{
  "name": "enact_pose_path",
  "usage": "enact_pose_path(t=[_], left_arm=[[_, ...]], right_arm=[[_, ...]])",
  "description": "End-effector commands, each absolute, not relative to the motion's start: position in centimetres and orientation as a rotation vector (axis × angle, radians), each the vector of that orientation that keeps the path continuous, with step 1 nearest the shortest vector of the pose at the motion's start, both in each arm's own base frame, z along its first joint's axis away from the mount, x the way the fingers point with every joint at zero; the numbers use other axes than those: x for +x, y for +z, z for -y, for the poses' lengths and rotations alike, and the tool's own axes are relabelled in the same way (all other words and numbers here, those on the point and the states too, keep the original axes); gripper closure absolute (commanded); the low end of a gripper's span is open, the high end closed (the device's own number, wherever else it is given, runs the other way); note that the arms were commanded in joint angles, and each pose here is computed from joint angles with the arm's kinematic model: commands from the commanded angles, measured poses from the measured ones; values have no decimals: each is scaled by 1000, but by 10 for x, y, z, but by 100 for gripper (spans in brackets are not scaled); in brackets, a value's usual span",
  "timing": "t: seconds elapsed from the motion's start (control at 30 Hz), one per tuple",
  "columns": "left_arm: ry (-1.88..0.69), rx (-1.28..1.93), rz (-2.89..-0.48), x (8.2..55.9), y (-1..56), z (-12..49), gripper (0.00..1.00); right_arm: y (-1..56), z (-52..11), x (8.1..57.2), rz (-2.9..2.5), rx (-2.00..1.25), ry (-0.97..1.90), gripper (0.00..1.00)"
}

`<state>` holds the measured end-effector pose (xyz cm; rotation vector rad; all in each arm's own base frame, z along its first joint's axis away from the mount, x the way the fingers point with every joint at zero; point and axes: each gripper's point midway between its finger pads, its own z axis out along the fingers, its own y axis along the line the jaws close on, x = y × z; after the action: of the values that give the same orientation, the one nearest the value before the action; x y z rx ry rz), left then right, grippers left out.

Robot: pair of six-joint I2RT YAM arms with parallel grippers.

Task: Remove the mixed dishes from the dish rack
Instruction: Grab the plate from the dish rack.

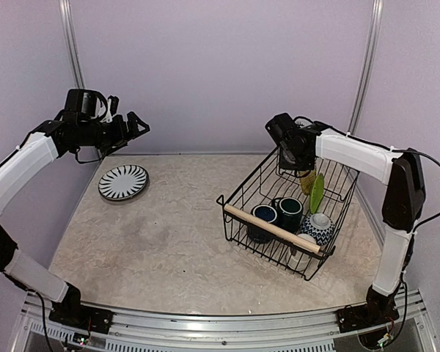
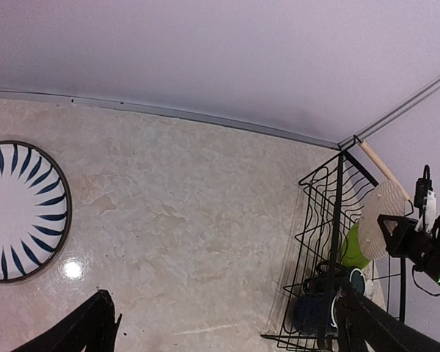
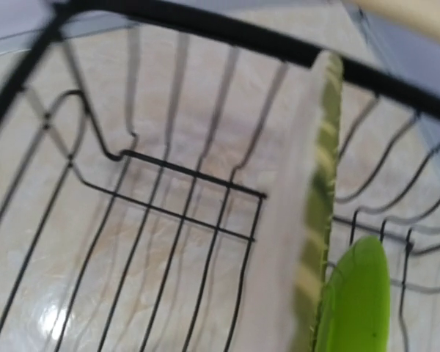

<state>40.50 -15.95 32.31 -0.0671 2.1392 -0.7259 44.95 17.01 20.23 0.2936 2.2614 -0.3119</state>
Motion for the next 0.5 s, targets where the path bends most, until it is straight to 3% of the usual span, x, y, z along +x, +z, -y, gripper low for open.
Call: enact_pose_path(t=[0.0, 0.2, 0.47], left_arm=[[-726, -72, -2171, 406, 312, 161, 1], [-730, -70, -2178, 408, 309, 162, 1], [-766, -52, -2189, 408, 307, 168, 1]], right_arm=[[269, -189, 447, -2090, 70, -399, 100], [297, -225, 439, -1985, -197, -387, 100], [317, -296, 390, -1715, -826, -15, 100]])
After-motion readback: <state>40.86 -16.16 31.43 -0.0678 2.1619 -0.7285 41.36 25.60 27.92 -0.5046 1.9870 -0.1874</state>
